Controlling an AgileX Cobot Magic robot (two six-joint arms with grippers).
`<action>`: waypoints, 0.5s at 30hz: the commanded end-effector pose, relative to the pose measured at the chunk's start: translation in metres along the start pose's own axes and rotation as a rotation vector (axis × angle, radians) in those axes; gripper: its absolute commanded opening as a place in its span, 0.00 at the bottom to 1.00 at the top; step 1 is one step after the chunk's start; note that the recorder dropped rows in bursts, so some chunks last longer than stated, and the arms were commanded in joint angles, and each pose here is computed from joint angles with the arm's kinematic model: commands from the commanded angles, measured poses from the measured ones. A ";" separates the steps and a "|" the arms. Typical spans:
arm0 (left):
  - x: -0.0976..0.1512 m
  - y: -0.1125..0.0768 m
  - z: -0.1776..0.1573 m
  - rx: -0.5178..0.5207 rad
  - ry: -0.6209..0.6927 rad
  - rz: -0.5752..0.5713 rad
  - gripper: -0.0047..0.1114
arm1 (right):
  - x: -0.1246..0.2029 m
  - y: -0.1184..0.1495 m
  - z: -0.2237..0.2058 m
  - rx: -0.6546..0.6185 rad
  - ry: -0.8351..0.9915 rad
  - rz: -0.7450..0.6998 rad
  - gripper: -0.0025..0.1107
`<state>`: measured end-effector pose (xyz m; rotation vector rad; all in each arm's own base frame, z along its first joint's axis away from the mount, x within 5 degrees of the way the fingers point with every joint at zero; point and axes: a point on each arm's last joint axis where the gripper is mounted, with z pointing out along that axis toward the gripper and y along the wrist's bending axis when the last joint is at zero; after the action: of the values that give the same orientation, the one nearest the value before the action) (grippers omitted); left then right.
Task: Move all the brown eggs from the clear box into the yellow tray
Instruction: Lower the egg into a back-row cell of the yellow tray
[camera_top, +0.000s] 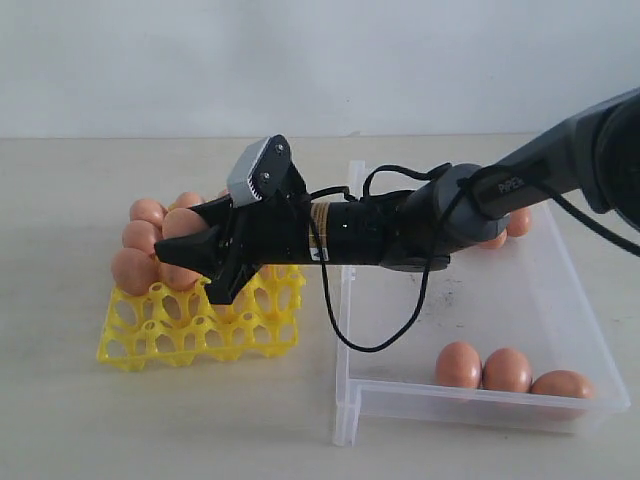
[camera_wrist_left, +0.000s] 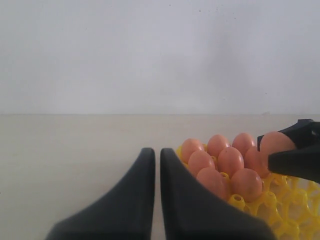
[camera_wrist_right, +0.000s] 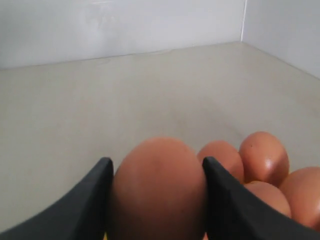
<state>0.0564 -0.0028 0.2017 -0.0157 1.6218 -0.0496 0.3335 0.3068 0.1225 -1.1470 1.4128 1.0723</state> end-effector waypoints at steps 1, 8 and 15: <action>0.000 0.000 0.000 -0.005 -0.013 -0.005 0.07 | 0.001 -0.007 0.004 0.035 -0.013 0.020 0.02; 0.000 0.000 0.000 -0.005 -0.013 -0.005 0.07 | 0.018 -0.012 0.006 0.078 0.028 0.056 0.02; 0.000 0.000 0.000 -0.005 -0.013 -0.005 0.07 | 0.019 -0.014 0.006 0.092 0.037 0.054 0.02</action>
<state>0.0564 -0.0028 0.2017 -0.0157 1.6218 -0.0496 0.3444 0.3077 0.0979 -1.0860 1.5264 1.0289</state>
